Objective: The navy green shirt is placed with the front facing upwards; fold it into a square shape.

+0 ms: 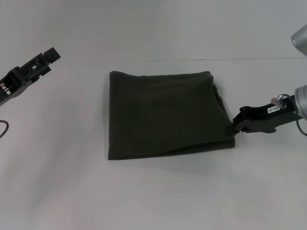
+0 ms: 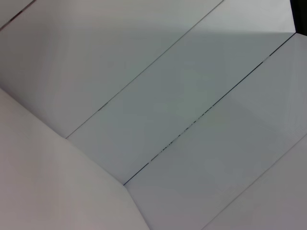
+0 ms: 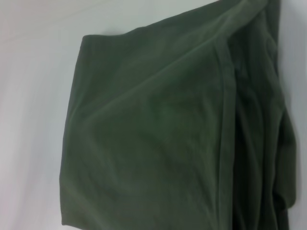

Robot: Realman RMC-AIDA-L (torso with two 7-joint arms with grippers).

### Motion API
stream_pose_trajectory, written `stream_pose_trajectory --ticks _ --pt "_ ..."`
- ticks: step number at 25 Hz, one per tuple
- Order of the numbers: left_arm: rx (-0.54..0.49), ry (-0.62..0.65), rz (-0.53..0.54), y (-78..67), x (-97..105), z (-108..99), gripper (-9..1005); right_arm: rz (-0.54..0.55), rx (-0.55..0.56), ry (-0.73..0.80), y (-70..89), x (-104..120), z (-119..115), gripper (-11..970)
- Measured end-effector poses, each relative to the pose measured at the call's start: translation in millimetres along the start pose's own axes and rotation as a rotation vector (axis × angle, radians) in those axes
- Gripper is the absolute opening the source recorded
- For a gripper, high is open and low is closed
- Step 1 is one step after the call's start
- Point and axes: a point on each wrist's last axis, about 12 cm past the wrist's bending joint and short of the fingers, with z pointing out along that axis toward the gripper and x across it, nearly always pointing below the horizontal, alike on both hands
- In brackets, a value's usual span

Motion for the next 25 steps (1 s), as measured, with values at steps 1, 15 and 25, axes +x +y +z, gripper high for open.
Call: stream_pose_trajectory --ticks 1,15,25 --pt "-0.001 0.000 0.000 0.1 0 0 946 0.004 0.000 0.000 -0.5 0 -1 19" --pt "0.003 -0.004 0.004 -0.7 -2 4 945 0.041 0.020 -0.003 -8.9 7 3 17" --pt "0.002 -0.007 -0.006 0.3 -1 4 946 0.056 0.065 -0.016 -15.0 6 12 103"
